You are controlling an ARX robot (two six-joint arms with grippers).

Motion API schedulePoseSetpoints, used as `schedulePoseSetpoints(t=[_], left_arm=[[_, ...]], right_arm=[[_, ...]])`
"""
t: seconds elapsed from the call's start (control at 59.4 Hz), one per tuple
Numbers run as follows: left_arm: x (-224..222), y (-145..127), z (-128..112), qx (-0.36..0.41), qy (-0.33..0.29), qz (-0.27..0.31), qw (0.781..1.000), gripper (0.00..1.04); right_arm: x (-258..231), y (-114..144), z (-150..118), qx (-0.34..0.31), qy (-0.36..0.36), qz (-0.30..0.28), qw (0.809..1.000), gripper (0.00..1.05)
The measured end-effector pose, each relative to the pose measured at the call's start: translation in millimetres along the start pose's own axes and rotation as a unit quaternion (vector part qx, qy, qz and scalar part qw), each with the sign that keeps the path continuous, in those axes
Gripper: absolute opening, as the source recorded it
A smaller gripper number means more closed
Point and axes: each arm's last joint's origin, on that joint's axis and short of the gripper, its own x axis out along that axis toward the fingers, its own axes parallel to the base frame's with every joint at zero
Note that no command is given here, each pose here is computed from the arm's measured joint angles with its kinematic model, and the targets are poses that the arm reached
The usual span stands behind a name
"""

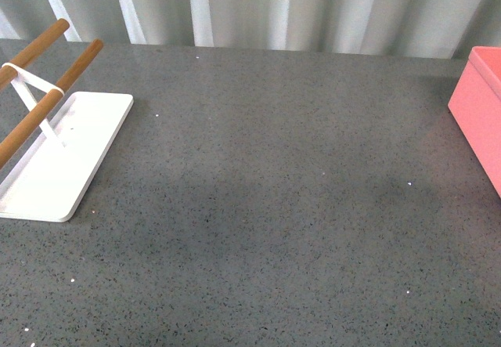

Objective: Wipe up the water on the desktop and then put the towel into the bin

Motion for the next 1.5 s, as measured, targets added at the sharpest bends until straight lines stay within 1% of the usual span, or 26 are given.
schedulePoseSetpoints(t=[0.505,0.589,1.127,1.144,1.195,1.262,1.498], left_arm=[[0,0,0,0.000,0.000,0.000,1.000,0.98],[0,0,0,0.000,0.000,0.000,1.000,0.98],[0,0,0,0.000,0.000,0.000,1.000,0.98],[0,0,0,0.000,0.000,0.000,1.000,0.98],[0,0,0,0.000,0.000,0.000,1.000,0.98],[0,0,0,0.000,0.000,0.000,1.000,0.98],[0,0,0,0.000,-0.001,0.000,1.000,0.98]], right_arm=[[-22,0,-20,0.002,-0.005,0.000,1.000,0.03],[-24,0,-18,0.002,-0.015,0.000,1.000,0.03],[-36,0,-19,0.003,-0.018,-0.001,1.000,0.03],[-38,0,-21,0.003,-0.005,-0.001,1.000,0.03],[-42,0,-24,0.003,0.002,-0.001,1.000,0.03],[-45,0,-22,0.003,-0.014,-0.002,1.000,0.03],[-45,0,-22,0.003,-0.013,-0.002,1.000,0.03]])
